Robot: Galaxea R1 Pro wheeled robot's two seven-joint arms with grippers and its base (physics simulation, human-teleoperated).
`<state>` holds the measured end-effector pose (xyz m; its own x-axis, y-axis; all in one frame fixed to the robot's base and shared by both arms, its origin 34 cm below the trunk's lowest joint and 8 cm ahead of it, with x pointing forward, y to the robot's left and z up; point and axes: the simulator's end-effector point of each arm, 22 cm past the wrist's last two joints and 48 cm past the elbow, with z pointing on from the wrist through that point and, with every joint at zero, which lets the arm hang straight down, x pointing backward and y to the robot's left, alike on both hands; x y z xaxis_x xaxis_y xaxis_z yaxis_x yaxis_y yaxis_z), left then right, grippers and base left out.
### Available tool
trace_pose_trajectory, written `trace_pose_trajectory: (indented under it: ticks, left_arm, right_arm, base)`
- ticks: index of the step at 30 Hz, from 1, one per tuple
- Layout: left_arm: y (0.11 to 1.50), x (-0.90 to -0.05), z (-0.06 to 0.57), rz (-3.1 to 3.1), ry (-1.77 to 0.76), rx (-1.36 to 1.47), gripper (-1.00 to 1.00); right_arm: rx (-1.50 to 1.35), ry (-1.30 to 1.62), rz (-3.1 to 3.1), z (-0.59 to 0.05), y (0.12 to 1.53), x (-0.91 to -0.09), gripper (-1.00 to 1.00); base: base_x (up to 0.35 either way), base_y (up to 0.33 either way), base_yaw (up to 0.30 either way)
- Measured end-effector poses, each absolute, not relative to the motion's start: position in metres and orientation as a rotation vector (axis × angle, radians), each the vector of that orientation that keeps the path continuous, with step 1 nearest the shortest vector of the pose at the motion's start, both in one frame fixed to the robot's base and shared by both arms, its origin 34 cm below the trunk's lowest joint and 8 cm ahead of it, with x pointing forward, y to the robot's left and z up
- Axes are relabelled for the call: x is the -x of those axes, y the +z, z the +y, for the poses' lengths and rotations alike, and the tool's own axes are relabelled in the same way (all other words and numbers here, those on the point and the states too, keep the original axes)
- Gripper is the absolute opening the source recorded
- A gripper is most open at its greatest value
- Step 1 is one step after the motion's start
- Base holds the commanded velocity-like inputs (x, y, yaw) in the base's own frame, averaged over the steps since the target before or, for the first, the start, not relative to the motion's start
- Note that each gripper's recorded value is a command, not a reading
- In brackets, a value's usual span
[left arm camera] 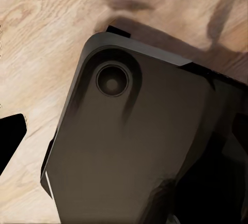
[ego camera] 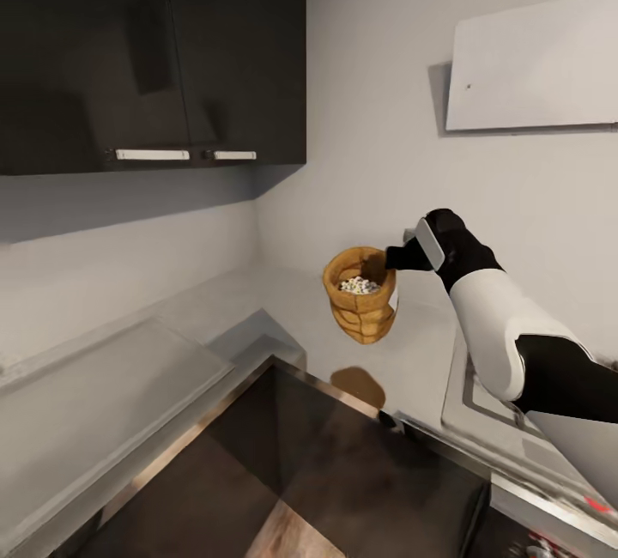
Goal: In the kitchen, take the popcorn bag from the countertop, put it into the microwave, and heat it until the popcorn is cooked so the cooked popcorn ends up inside the bag.
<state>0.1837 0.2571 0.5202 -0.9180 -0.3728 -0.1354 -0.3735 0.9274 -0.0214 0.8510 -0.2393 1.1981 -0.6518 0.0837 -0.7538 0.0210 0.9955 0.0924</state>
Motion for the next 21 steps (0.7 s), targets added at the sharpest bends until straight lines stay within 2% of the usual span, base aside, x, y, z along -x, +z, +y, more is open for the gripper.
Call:
trace_pose_trajectory:
  ticks: [21]
  left_arm:
    - [0.5202, -0.1836, 0.2573, 2.949, 0.009, 0.576, 1.00]
  right_arm:
    - [-0.056, 0.139, 2.293, -0.2308, 1.1925, -0.8501, -1.00]
  base:
    - [-0.347, 0.000, 0.000]
